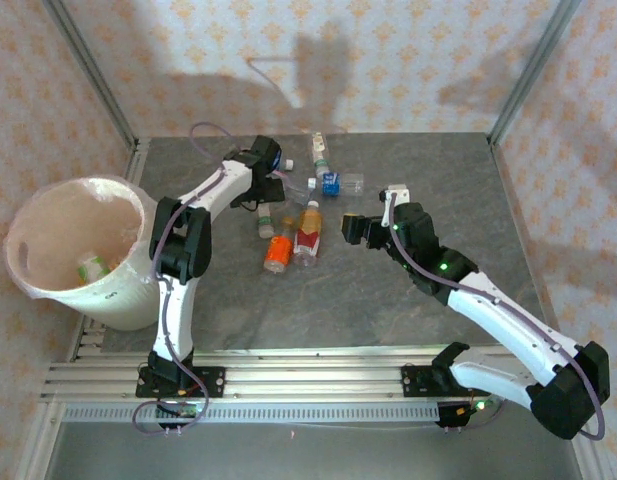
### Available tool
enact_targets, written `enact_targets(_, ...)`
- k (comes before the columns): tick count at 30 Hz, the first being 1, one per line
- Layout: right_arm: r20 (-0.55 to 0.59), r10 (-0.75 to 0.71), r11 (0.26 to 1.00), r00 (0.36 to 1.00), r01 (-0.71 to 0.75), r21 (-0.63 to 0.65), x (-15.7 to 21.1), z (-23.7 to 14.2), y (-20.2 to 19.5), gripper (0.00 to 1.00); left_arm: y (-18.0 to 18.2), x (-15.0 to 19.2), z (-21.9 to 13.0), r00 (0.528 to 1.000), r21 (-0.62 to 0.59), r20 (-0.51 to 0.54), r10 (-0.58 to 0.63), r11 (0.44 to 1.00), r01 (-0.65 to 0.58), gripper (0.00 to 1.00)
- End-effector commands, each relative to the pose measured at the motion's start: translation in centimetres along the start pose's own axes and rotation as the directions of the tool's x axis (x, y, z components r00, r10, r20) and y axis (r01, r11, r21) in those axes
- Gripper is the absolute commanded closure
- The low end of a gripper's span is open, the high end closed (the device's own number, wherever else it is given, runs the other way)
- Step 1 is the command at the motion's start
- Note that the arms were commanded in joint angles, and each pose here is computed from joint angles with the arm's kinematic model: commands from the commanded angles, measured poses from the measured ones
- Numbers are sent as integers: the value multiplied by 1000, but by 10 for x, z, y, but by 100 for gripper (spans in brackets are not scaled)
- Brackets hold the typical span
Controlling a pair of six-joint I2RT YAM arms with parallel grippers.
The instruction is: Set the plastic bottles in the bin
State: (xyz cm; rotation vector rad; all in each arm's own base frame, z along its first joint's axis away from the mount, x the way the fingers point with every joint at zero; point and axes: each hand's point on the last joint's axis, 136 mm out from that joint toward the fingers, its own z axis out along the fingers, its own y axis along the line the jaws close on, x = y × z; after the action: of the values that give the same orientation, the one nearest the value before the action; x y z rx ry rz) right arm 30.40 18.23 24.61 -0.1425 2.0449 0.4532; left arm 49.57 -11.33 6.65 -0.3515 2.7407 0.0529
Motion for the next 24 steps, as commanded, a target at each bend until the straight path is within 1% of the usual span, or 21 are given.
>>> enact_targets(1,3,-10,999,1000,10,33,-2,0,-6,1,-13,2,24,998,59,-45,38,998,-35,10)
enact_targets(4,3,-1,1000,1000,1,25,-4,0,-4,1,-13,3,31,998,56,-48,36,998,-33,17)
enact_targets(6,4,1,1000,1000,-1,22,-4,0,-3,1,-13,1,27,999,58,-31,33,998,-31,23)
enact_targets(8,2,-1,1000,1000,1,23,-4,0,-4,1,-13,-2,18,999,65,-13,33,997,-32,24)
enact_targets(14,0,5,1000,1000,-5,21,-2,1,-4,1,-3,-18,-18,995,38,60,74,996,-76,43)
enact_targets(16,4,13,1000,1000,-13,17,-2,1,-3,1,0,-21,-33,993,37,85,78,996,-81,50)
enact_targets(18,6,19,1000,1000,-19,13,-2,1,-2,1,1,-23,-48,992,56,107,74,995,-80,54)
enact_targets(23,7,22,1000,1000,-23,9,-2,2,-2,1,0,-26,-101,984,146,178,20,988,-46,60)
enact_targets(24,9,22,1000,1000,-22,8,-2,2,-2,1,3,-28,-122,978,165,210,0,986,-36,60)
